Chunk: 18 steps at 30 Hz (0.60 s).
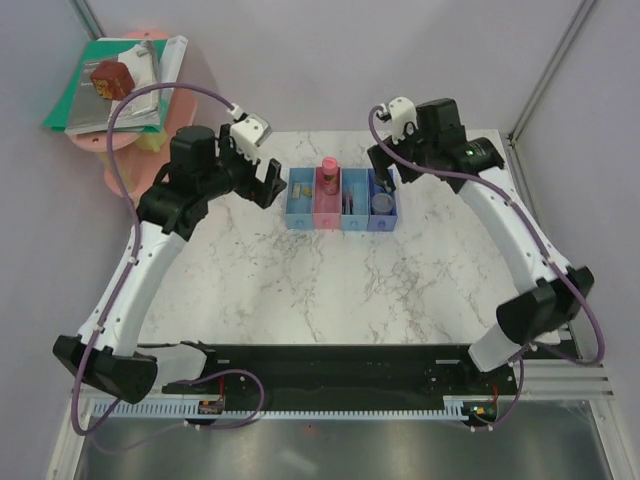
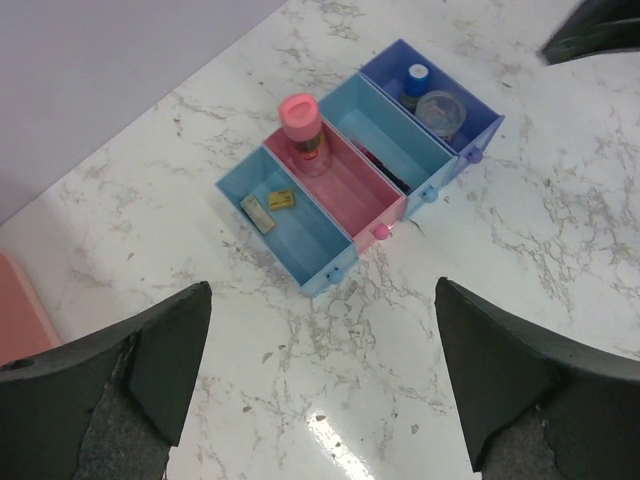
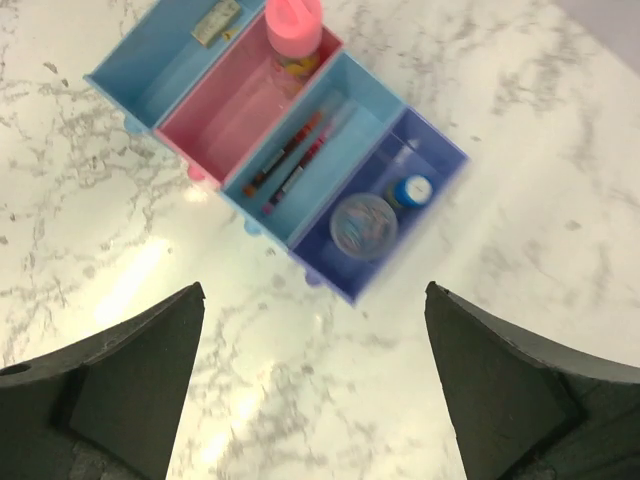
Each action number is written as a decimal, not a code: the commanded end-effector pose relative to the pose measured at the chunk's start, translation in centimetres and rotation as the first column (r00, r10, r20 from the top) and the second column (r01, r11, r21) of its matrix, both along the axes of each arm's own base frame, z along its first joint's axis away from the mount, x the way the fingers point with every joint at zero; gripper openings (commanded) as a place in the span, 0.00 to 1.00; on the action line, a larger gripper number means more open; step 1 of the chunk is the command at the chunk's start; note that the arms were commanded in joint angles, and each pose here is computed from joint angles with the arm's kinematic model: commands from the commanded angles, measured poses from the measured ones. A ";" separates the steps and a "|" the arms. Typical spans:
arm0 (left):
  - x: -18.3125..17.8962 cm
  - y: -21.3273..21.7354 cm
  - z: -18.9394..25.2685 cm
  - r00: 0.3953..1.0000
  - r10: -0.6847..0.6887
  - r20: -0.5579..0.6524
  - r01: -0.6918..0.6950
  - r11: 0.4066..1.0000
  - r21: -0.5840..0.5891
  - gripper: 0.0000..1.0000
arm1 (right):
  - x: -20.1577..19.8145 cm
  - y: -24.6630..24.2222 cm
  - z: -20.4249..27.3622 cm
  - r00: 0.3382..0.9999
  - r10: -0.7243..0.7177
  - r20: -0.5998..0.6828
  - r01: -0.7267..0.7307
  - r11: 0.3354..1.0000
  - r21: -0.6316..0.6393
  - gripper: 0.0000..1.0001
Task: Sort the stationery into containers
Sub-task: Reset both arms
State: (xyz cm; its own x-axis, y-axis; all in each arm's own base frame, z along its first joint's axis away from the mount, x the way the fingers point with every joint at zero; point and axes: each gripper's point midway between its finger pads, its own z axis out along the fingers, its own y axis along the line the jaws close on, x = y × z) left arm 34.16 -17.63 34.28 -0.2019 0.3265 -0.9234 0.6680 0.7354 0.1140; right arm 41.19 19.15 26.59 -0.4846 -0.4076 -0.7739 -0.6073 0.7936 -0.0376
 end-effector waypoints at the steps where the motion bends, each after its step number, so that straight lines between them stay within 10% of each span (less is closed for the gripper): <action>1: -3.1 3.2 1.3 0.995 0.097 -0.004 -0.097 0.994 -0.043 1.00 | -6.7 -6.0 4.0 0.997 -0.067 0.039 0.072 0.986 -0.151 0.98; 8: -7.3 6.4 -0.4 0.988 0.155 0.001 -0.155 0.988 -0.030 1.00 | -15.8 -10.3 8.8 0.980 -0.067 0.189 0.092 0.987 -0.128 0.98; 18: -10.1 7.1 -0.3 0.989 0.141 0.034 -0.140 0.990 -0.034 1.00 | -18.9 -10.9 10.1 0.972 -0.018 0.235 0.045 0.993 -0.110 0.98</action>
State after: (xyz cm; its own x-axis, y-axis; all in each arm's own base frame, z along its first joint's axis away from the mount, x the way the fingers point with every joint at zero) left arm 24.74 -10.65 33.94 -0.2027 0.2837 -0.9372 0.5551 0.8218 0.1288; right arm 22.37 8.41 37.53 -0.2866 -0.4542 -0.8435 -0.5276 0.8098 -0.2568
